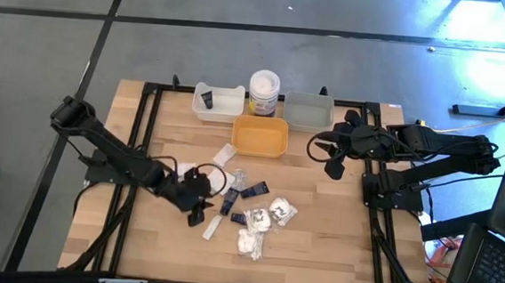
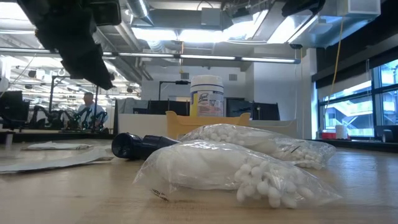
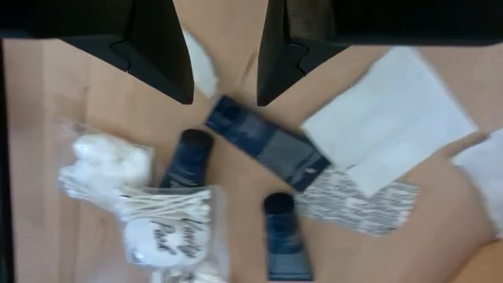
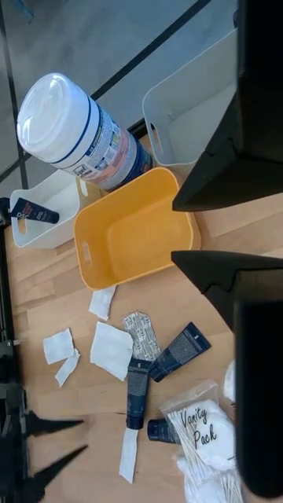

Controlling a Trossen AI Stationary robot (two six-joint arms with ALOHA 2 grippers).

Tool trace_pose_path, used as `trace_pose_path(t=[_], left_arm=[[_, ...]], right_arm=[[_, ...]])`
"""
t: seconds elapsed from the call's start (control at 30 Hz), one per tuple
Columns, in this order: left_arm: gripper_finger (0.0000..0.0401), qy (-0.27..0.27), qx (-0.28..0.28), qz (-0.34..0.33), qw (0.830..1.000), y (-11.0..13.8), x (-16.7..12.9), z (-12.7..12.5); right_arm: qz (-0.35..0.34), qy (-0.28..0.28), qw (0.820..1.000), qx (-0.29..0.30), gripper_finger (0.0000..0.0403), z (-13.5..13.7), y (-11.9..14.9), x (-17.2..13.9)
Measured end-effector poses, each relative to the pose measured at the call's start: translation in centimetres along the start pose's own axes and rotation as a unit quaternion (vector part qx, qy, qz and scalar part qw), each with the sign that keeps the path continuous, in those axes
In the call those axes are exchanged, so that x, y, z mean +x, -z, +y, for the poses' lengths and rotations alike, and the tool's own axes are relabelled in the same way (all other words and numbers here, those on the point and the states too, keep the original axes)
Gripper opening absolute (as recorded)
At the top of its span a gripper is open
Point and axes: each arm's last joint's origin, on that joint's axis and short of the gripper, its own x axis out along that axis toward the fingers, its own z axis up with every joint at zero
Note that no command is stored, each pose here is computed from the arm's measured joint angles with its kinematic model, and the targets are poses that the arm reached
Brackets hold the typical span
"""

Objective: Pick & Place Travel size toiletries
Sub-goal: Put the white bandage into the yellow bin

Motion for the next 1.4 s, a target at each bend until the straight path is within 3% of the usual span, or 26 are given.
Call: trace_pose_path(t=[0.23, 0.77, 1.07, 1.4], left_arm=[[0.0139, -0.002, -0.033, -0.003, 0.999, 1.8, 2.2, -1.7], [0.0139, -0.031, -0.095, 0.010, 0.995, 5.0, 7.5, -2.4], [0.0135, -0.038, -0.097, 0.006, 0.995, 5.2, 7.9, -2.4], [0.0086, -0.034, -0.085, 0.008, 0.996, 5.2, 7.9, -2.4]], right_arm=[[0.000, 0.000, 1.000, 0.000, 0.0108, 0.0, 0.0, 0.0], [0.000, 0.000, 1.000, 0.000, 0.0137, 0.0, 0.0, 0.0], [0.000, 0.000, 1.000, 0.000, 0.0149, 0.0, 0.0, 0.0], [0.000, 0.000, 1.000, 0.000, 0.0161, 0.0, 0.0, 0.0]])
